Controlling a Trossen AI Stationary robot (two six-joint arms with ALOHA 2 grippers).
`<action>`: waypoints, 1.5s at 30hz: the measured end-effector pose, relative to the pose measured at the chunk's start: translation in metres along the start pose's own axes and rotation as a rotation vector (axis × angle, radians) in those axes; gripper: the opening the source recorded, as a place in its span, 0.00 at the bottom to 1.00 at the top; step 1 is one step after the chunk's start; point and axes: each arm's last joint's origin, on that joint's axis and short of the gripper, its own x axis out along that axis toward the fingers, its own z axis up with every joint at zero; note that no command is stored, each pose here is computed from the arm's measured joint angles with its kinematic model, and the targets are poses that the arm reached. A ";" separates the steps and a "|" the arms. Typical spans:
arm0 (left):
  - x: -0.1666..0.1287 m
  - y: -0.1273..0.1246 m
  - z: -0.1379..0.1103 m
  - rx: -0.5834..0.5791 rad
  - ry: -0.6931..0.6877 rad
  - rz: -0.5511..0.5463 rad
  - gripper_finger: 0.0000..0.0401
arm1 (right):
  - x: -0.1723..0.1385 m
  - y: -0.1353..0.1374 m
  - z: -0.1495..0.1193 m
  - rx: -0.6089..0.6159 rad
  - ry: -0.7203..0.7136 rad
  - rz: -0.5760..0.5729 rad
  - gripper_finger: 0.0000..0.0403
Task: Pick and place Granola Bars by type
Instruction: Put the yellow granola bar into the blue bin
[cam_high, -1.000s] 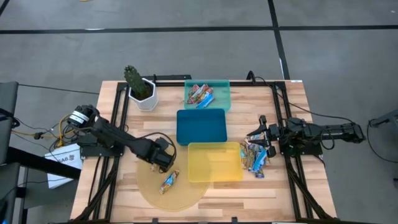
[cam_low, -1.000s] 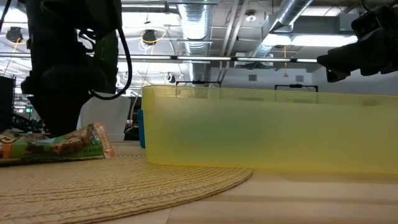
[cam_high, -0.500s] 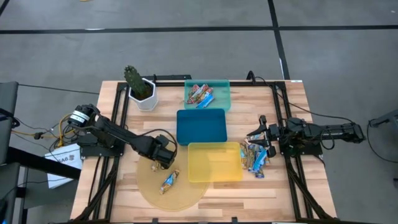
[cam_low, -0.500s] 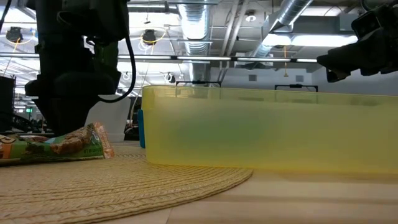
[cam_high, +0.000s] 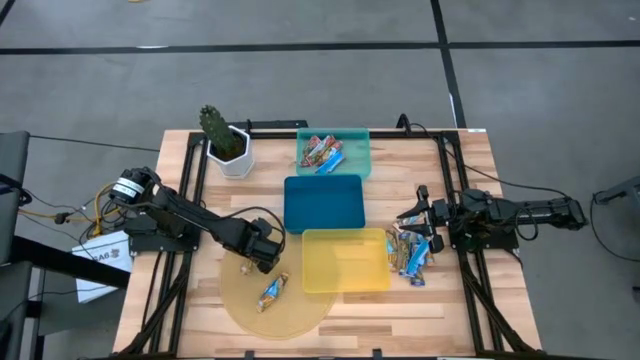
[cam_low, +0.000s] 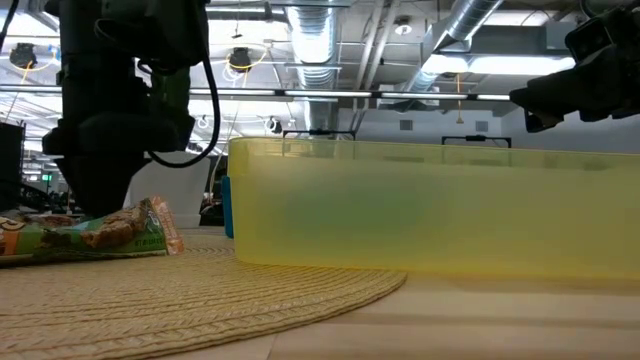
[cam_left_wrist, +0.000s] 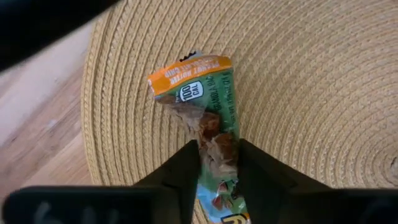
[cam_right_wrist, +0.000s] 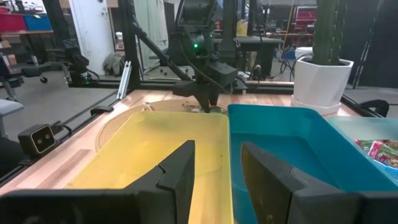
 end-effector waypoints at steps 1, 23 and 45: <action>0.000 0.000 0.000 0.006 0.000 0.000 0.20 | 0.000 0.000 0.000 0.000 0.000 0.000 0.31; -0.023 0.004 0.002 0.144 -0.062 -0.108 0.05 | 0.000 0.000 0.000 0.000 0.000 0.000 0.31; -0.098 -0.004 0.024 0.415 -0.571 -0.587 0.05 | 0.000 0.000 0.000 0.000 0.000 0.000 0.31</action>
